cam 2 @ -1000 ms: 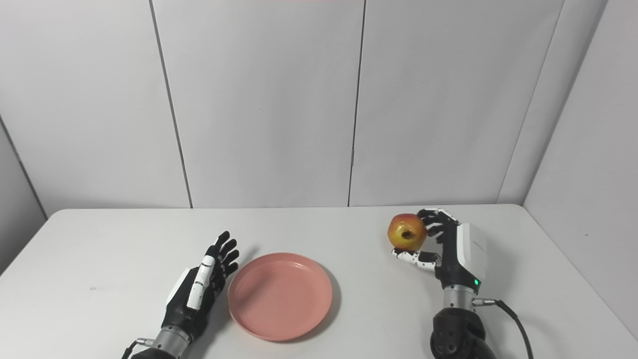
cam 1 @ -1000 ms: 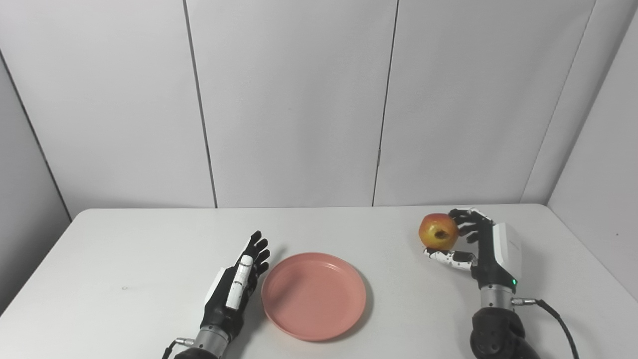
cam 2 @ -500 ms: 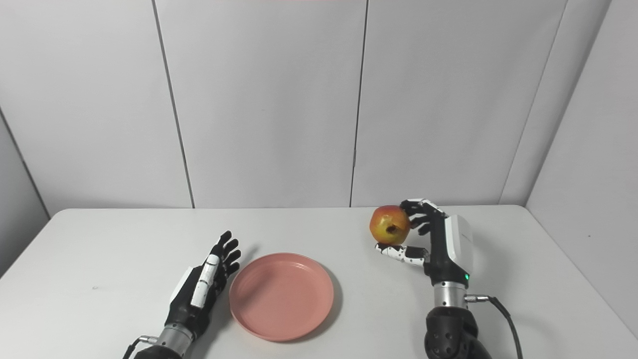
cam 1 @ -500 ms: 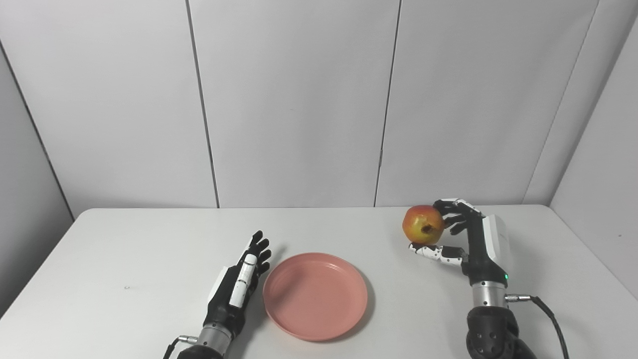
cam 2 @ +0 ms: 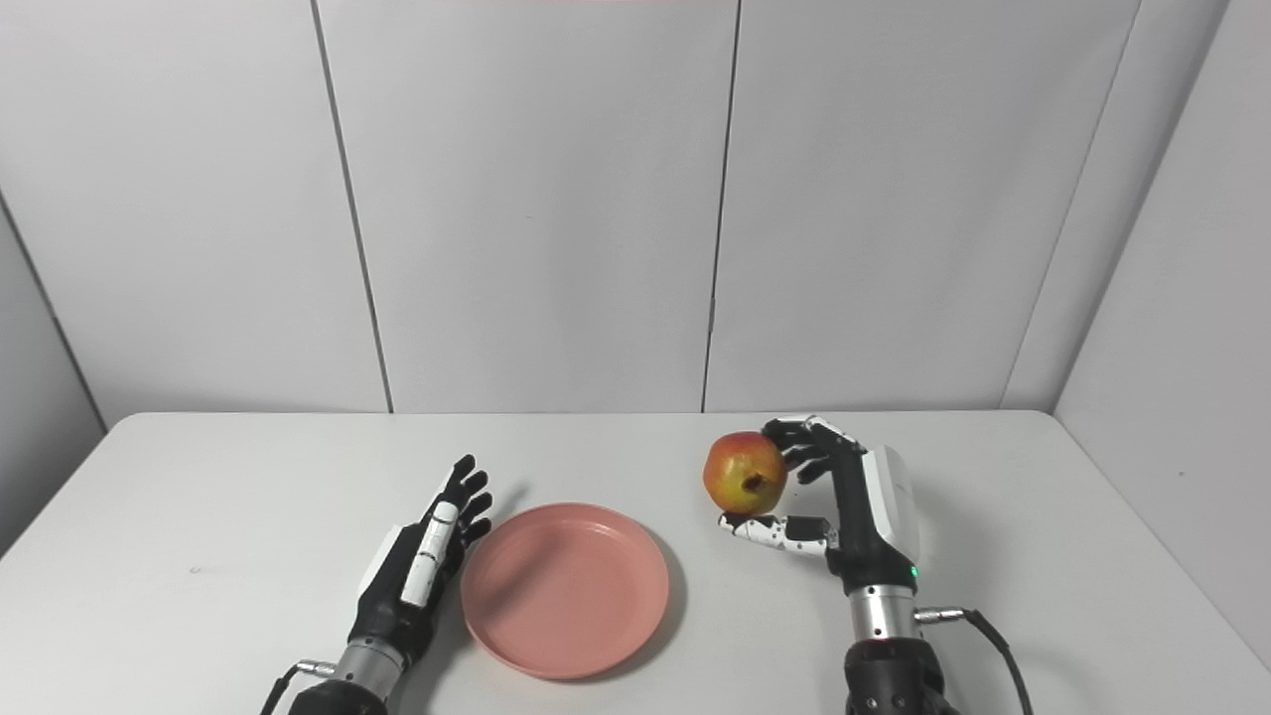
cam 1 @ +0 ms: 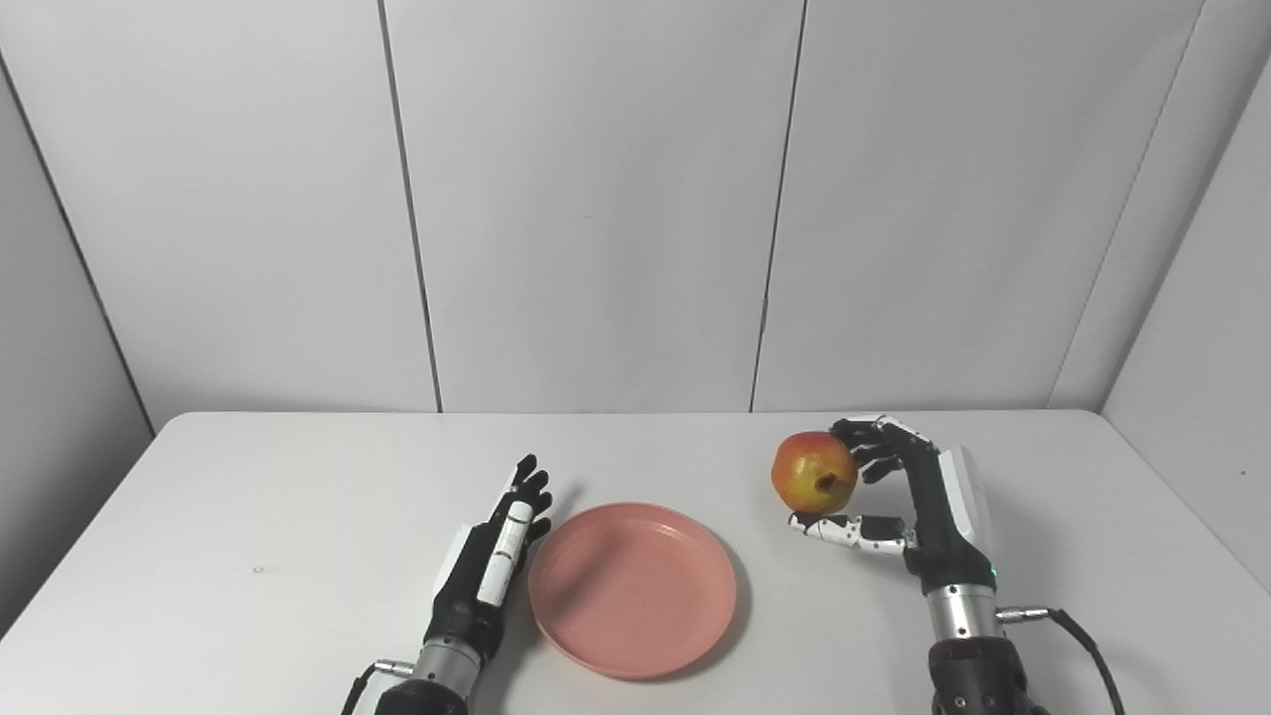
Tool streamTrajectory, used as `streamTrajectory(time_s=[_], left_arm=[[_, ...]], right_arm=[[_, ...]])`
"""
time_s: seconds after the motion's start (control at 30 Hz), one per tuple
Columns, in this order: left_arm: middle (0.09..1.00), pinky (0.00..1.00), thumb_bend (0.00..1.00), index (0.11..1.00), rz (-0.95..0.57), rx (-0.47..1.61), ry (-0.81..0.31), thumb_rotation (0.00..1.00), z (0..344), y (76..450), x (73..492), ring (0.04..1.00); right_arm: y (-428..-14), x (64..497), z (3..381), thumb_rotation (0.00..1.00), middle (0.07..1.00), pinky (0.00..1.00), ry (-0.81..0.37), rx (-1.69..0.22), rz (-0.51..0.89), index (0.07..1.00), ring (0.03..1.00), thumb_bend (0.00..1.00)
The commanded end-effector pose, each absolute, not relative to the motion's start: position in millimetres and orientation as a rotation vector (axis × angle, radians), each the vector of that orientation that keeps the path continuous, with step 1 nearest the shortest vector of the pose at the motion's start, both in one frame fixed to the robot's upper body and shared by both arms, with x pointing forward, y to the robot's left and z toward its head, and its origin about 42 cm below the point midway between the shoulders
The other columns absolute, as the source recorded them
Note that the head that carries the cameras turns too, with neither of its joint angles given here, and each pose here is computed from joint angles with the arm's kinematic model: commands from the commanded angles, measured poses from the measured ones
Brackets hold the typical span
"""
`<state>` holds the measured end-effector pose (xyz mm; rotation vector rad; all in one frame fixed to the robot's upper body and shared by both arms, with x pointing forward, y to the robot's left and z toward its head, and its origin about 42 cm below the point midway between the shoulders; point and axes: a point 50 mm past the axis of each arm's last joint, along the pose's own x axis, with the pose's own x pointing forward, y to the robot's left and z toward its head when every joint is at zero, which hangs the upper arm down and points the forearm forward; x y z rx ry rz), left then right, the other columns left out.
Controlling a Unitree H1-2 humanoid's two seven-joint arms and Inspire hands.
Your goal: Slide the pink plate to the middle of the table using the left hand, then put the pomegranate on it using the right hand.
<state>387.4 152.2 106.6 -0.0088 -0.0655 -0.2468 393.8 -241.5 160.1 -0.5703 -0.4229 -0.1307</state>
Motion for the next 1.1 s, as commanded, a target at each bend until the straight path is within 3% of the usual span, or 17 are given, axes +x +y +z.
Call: streamTrajectory(time_s=[0.0,0.13,0.33,0.57,0.6,0.77,1.07], left_arm=[[0.979,0.93,0.51,0.981,-0.241,-0.017,-0.062,1.0,98.4,142.9,383.1,0.959],[0.974,0.92,0.51,0.975,-0.233,-0.004,-0.067,1.0,98.6,141.2,383.5,0.955],[0.982,0.93,0.51,0.98,-0.226,0.002,-0.063,1.0,99.2,141.5,383.2,0.959],[0.969,0.91,0.5,0.969,-0.184,0.011,-0.05,1.0,98.9,142.1,381.7,0.945],[0.942,0.88,0.5,0.939,-0.162,0.033,-0.047,1.0,98.8,141.9,381.5,0.915],[0.925,0.87,0.5,0.92,-0.124,0.078,-0.045,1.0,97.5,142.1,380.1,0.903],[0.981,0.92,0.51,0.977,-0.205,-0.007,-0.057,1.0,99.1,140.0,381.9,0.958]], right_arm=[[-231.4,398.1,186.4,0.0,0.457,0.4,-0.548,-0.533,-0.1,0.53,0.483,0.52],[-218.5,393.7,187.6,0.0,0.44,0.34,-0.56,-0.529,-0.062,0.538,0.425,0.52],[-192.7,389.3,189.2,0.0,0.461,0.42,-0.591,-0.502,0.01,0.527,0.481,0.52],[-166.2,387.5,185.3,0.0,0.455,0.37,-0.595,-0.513,0.082,0.529,0.454,0.52],[-162.8,387.5,184.3,0.0,0.451,0.36,-0.596,-0.515,0.094,0.53,0.441,0.52],[-147.2,386.9,179.9,0.0,0.453,0.38,-0.6,-0.521,0.161,0.529,0.456,0.52],[-128.7,390.9,168.1,0.0,0.453,0.38,-0.598,-0.589,0.229,0.527,0.451,0.52]])
